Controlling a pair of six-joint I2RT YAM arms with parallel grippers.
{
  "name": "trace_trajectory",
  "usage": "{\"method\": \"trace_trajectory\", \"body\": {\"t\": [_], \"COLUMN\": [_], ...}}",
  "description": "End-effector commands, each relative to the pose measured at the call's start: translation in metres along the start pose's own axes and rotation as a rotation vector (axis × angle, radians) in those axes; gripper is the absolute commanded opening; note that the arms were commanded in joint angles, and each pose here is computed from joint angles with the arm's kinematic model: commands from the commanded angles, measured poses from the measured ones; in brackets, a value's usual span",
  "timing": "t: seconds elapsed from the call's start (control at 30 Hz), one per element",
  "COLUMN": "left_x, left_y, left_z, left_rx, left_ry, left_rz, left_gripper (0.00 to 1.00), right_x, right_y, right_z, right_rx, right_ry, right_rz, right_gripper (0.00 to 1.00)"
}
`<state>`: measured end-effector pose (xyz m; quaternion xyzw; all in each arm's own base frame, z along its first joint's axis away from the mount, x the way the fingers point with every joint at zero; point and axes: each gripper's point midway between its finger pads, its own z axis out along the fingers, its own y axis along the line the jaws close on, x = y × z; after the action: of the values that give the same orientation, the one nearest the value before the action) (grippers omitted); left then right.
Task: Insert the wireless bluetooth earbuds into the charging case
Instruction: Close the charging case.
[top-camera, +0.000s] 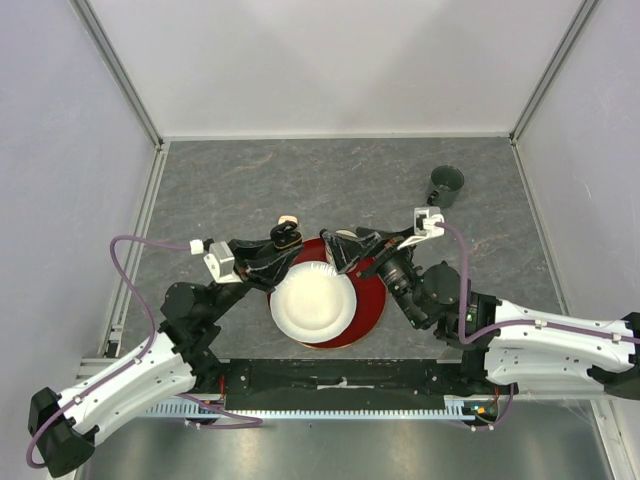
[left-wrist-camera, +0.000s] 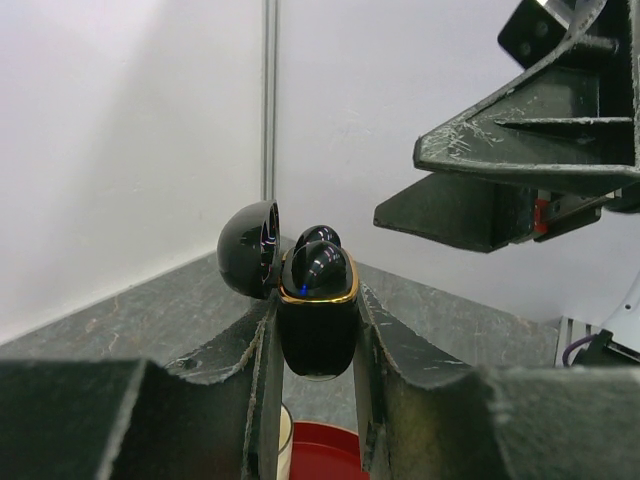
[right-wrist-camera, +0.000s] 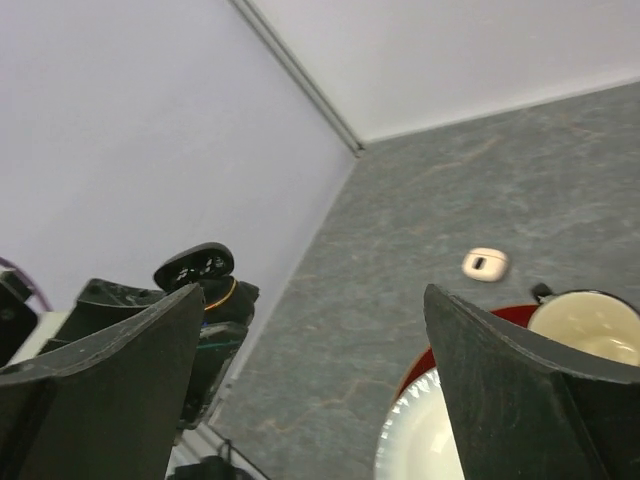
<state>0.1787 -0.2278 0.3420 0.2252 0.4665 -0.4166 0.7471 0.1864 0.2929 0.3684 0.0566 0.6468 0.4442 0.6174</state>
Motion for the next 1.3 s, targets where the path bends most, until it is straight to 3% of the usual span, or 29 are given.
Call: {"method": "trace_trajectory", "body": {"t": [0.0, 0.2, 0.33, 0.6, 0.83, 1.0, 1.27], "left_x": [0.004, 0.015, 0.026, 0.036, 0.041, 0.042, 0.049], "left_y": [-0.003, -0.019, -0.024, -0.044, -0.056, -0.055, -0.049], "left_z": [0.0, 0.002, 0.002, 0.003, 0.004, 0.009, 0.014], "left_rx": [0.016, 0.1, 0.134, 0.251, 0.331, 0.323, 0.283], "left_ry": [0.025, 0.073, 0.116, 0.188, 0.221, 0.224, 0.244], "left_rz": [-0.016, -0.047, -0.062, -0.083, -0.098, -0.101, -0.143], "left_gripper": [0.02, 0.02, 0.02, 0.02, 0.02, 0.02, 0.02], "right_x": [0.0, -0.025, -0.017, -0.003, 0.037, 0.063, 0.078], "right_y": [-0.019, -0.028, -0.055, -0.051, -0.046, -0.043, -0.061], "right_z": [0.001, 0.013, 0.035, 0.055, 0.062, 0.054, 0.031], "right_rx": [0.145, 0.249, 0.334, 0.243, 0.184, 0.121, 0.135], "right_ry": [0.085, 0.098, 0.203, 0.307, 0.442, 0.533, 0.566], "right_rz": [-0.144, -0.178, -0.192, -0.129, -0.112, -0.093, -0.069], "right_gripper": [0.98, 0.98, 0.98, 0.98, 0.98, 0.98, 0.98]}}
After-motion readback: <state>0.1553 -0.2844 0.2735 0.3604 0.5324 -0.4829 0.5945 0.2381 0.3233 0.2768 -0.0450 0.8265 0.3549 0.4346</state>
